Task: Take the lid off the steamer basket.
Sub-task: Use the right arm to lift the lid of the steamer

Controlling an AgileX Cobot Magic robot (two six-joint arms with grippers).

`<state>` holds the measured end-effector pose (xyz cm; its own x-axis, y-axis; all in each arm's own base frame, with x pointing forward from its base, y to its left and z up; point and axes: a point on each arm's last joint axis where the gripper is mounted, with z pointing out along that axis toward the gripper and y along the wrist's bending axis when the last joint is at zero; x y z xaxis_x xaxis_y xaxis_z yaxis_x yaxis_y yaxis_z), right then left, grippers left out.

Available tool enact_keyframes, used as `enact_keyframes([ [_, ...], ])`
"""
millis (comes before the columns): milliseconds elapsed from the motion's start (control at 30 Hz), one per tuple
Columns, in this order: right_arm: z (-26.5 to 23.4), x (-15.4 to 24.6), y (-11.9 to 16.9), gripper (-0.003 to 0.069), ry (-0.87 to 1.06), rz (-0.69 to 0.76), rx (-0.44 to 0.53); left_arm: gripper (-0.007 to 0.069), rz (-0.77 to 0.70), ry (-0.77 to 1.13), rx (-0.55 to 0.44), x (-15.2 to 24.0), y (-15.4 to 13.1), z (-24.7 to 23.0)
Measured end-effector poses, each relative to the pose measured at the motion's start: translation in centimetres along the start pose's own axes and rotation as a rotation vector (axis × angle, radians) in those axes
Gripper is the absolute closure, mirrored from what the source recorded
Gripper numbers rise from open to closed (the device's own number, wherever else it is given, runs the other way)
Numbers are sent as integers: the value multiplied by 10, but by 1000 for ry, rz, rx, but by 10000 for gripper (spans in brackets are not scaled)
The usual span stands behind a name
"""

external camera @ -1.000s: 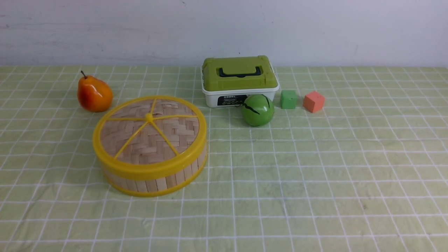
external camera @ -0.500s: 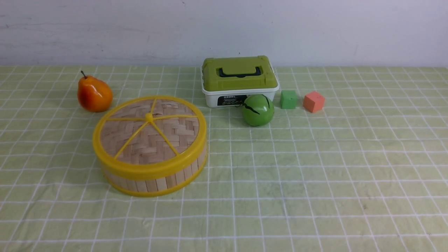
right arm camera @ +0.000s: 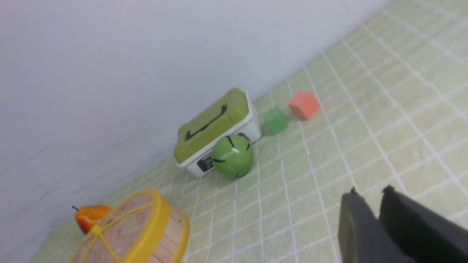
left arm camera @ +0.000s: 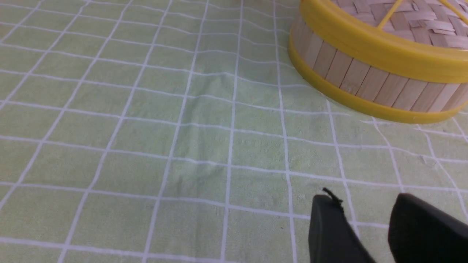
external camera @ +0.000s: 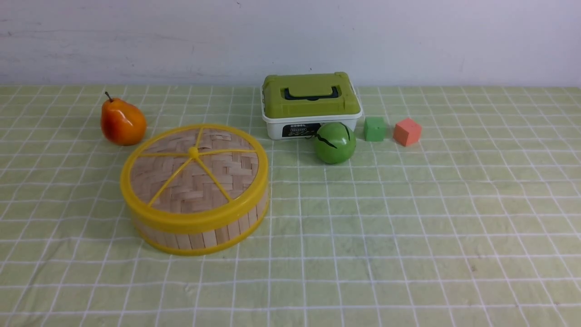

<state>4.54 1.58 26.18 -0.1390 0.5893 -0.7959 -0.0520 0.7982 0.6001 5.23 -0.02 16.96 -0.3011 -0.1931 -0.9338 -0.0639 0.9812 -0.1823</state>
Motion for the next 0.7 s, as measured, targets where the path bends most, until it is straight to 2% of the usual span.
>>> enact_keyframes([
  [67,0,-13,12,663,72,-67,22,386,0,0,0,0,0,0],
  [167,7,-53,42,680,287,-244,88,386,0,0,0,0,0,0],
  [300,22,-87,67,680,492,-409,82,386,0,0,0,0,0,0],
  [433,47,-125,106,675,621,-590,-82,386,0,0,0,0,0,0],
  [467,46,-127,107,675,615,-596,-87,386,0,0,0,0,0,0],
  [500,60,-134,119,670,666,-639,-147,386,0,0,0,0,0,0],
  [567,83,-134,129,666,748,-684,-198,386,0,0,0,0,0,0],
  [700,131,-121,142,664,898,-774,-234,386,0,0,0,0,0,0],
])
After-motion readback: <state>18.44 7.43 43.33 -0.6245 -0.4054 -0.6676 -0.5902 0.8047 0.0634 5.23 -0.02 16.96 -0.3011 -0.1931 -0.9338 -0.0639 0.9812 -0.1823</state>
